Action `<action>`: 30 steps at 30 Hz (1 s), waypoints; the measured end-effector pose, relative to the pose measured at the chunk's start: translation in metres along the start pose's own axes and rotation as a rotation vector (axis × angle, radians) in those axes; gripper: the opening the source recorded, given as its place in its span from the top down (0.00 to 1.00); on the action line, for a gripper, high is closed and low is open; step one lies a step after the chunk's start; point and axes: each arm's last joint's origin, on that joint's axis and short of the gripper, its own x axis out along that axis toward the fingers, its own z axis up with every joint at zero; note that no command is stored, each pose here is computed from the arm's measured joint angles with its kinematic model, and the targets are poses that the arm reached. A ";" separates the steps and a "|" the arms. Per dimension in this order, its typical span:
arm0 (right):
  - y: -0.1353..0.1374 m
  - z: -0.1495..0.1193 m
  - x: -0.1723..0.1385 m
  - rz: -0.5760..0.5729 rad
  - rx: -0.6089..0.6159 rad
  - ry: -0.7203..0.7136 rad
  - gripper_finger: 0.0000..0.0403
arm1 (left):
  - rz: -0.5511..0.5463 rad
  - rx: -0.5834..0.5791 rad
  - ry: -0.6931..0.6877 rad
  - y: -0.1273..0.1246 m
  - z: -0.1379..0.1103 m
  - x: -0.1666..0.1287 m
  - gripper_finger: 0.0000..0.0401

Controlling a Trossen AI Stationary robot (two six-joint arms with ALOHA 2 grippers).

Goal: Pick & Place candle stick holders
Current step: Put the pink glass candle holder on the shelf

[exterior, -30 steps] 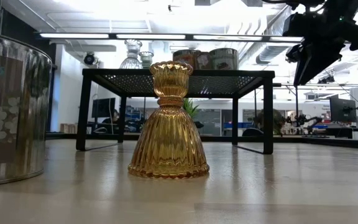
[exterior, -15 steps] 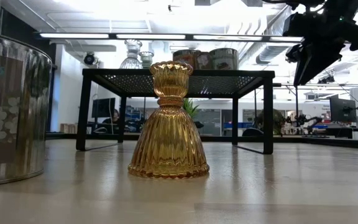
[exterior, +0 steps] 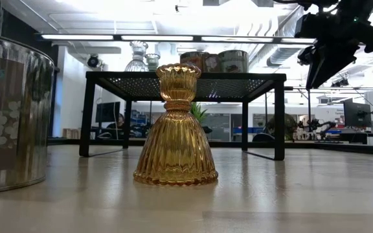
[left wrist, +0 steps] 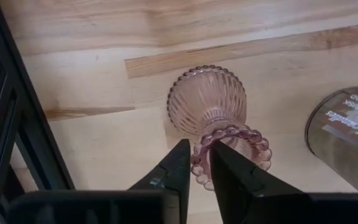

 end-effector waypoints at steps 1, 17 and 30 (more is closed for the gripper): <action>0.000 0.000 0.000 0.000 0.000 0.000 0.75 | -0.001 0.002 0.001 0.000 0.000 0.000 0.89; 0.000 0.000 0.000 0.000 0.000 0.000 0.75 | -0.018 0.031 0.003 -0.001 0.000 -0.001 0.96; 0.000 0.000 0.000 0.000 -0.001 0.000 0.75 | -0.064 0.064 0.004 0.000 0.001 -0.008 0.98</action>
